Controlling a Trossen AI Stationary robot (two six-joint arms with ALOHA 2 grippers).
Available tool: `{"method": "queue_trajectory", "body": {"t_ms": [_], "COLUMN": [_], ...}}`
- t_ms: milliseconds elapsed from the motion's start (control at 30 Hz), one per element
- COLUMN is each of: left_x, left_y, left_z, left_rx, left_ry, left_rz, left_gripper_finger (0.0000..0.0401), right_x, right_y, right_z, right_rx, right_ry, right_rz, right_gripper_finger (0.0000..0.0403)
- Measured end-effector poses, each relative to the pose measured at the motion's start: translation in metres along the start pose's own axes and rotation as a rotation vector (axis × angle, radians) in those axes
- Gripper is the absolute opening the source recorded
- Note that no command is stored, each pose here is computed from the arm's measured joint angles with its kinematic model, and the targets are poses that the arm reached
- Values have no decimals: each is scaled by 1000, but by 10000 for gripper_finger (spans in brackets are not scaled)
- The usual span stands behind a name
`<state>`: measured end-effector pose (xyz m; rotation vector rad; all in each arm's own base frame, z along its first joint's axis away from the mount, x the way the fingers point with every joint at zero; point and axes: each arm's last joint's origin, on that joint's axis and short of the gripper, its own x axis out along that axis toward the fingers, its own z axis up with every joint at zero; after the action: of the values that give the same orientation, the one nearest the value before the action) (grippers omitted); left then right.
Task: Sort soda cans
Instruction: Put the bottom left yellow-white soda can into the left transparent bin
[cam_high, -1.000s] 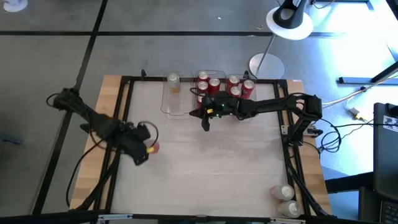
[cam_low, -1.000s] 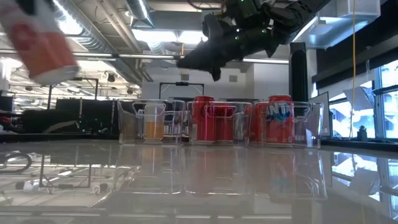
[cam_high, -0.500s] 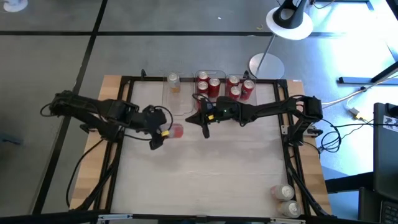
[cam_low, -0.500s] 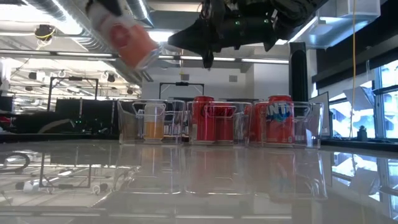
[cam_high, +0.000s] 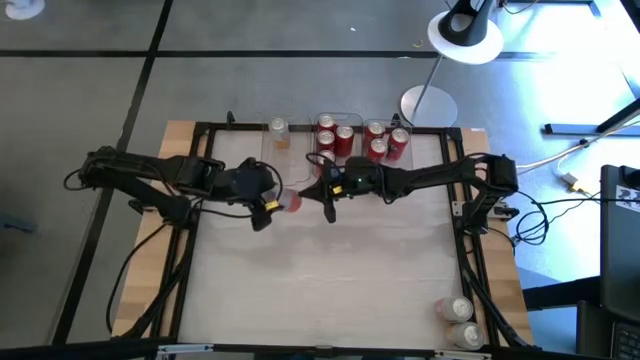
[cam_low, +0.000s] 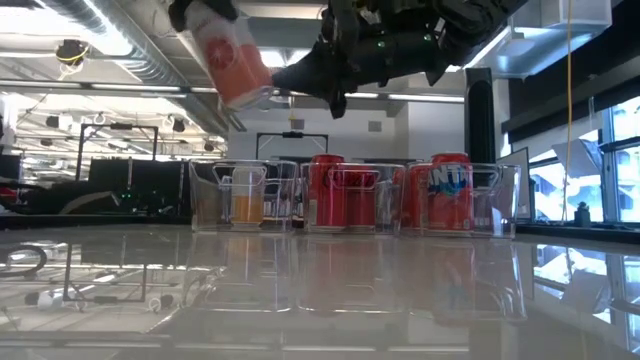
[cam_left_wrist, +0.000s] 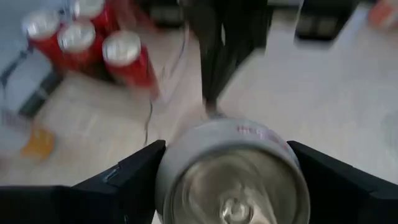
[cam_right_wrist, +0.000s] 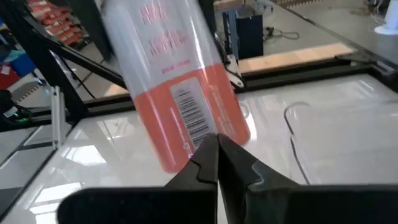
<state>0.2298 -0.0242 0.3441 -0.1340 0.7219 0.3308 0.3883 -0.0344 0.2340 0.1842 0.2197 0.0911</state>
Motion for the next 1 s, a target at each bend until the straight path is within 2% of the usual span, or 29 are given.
{"method": "queue_trajectory", "body": {"t_ms": [200,267,400,500,600,800,1000], "left_x": [0,1,3,4,6,21,48], "left_y": [-1,2,9,15,27,56,89], "left_z": [14,15,17,19,25,30,37], "left_rx": [17,11,-6,-6,-44,-67,-115], "left_ry": [-131,-138,-137,-149,-172,-132,-111], "left_rz": [-3,2,34,87,140,257,356], "left_gripper_finger": [290,290,290,290,290,290,289], "right_x": [9,13,14,7,-6,-35,-41], "right_y": [2,5,3,-2,-2,1,2], "right_z": [-8,-11,-12,-9,1,18,14], "right_rx": [-2,10,10,-5,-32,-126,-234], "right_ry": [-24,-39,-43,5,42,137,228], "right_rz": [-4,1,-61,-102,-165,-311,-305], "right_gripper_finger": [3,3,3,3,3,3,3]}}
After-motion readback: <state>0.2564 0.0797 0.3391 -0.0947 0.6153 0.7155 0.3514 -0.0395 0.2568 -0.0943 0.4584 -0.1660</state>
